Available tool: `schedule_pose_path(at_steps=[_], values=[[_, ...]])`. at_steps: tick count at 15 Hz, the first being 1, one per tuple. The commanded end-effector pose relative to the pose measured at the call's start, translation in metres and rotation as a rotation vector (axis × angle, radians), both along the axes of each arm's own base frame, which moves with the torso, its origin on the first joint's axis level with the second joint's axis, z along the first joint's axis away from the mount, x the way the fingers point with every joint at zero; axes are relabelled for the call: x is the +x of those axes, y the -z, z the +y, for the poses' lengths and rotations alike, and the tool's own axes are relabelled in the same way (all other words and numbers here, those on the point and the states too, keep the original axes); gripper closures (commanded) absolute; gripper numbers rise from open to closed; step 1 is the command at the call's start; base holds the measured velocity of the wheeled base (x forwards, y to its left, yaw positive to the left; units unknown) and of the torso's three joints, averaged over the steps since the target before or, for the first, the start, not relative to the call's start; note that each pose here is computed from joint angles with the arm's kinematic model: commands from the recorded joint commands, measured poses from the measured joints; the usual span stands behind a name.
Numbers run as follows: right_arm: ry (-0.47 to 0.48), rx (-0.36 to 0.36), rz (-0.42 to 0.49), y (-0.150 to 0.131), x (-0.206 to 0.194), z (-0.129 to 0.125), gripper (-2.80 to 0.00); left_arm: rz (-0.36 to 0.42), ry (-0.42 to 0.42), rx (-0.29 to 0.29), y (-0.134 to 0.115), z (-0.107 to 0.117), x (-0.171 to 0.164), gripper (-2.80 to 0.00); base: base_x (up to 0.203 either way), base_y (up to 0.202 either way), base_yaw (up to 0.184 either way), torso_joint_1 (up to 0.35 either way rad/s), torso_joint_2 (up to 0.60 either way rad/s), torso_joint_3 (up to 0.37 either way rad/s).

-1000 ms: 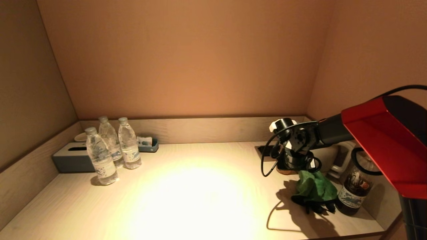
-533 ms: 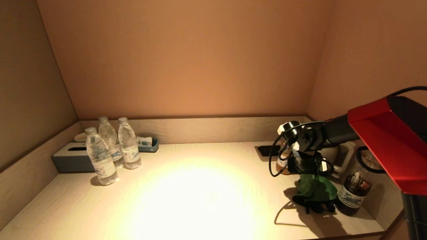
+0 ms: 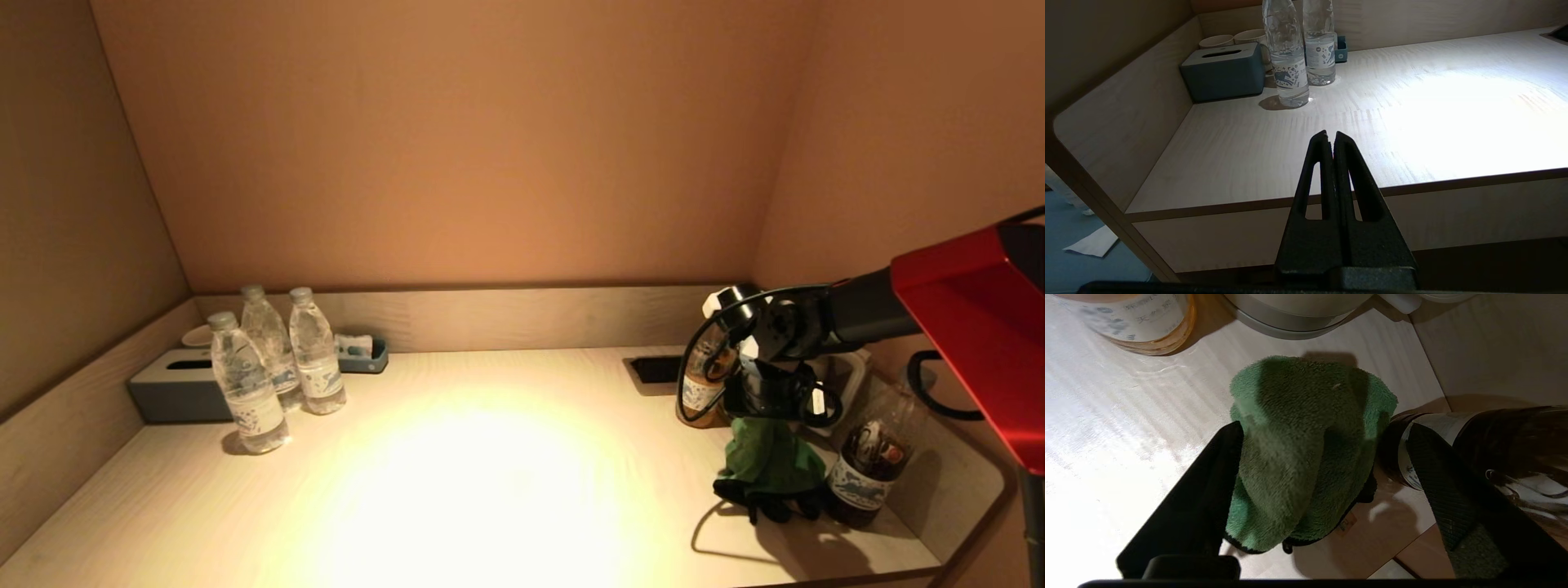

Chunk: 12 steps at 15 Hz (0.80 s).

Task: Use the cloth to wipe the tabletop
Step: Pick up the tablecloth

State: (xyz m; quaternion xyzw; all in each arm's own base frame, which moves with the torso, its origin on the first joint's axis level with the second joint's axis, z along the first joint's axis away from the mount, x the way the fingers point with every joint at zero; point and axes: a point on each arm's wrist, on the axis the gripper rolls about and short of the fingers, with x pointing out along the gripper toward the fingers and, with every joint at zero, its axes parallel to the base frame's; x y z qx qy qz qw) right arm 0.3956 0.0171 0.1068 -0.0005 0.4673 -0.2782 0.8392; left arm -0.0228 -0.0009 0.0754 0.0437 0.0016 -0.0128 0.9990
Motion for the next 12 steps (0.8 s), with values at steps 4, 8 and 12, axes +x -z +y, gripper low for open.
schedule_pose_path(at_steps=[4, 8, 12], values=[[-0.014, 0.167, 0.050, 0.020, 0.005, -0.016, -2.80, 0.002, 0.001, 0.002, 0.000, 0.000, 0.000, 0.00, 0.000, 0.000, 0.000, 0.000, 0.00, 0.000], [-0.022, 0.198, 0.083, 0.035, 0.009, -0.016, -2.80, 0.002, -0.001, 0.002, 0.000, 0.000, 0.000, 0.00, 0.000, 0.000, 0.000, 0.000, 0.00, 0.000], [-0.046, 0.252, 0.096, 0.038, 0.009, -0.015, 0.00, 0.000, -0.001, 0.002, 0.000, 0.000, 0.000, 0.00, 0.000, 0.000, 0.000, 0.000, 0.00, 0.000]])
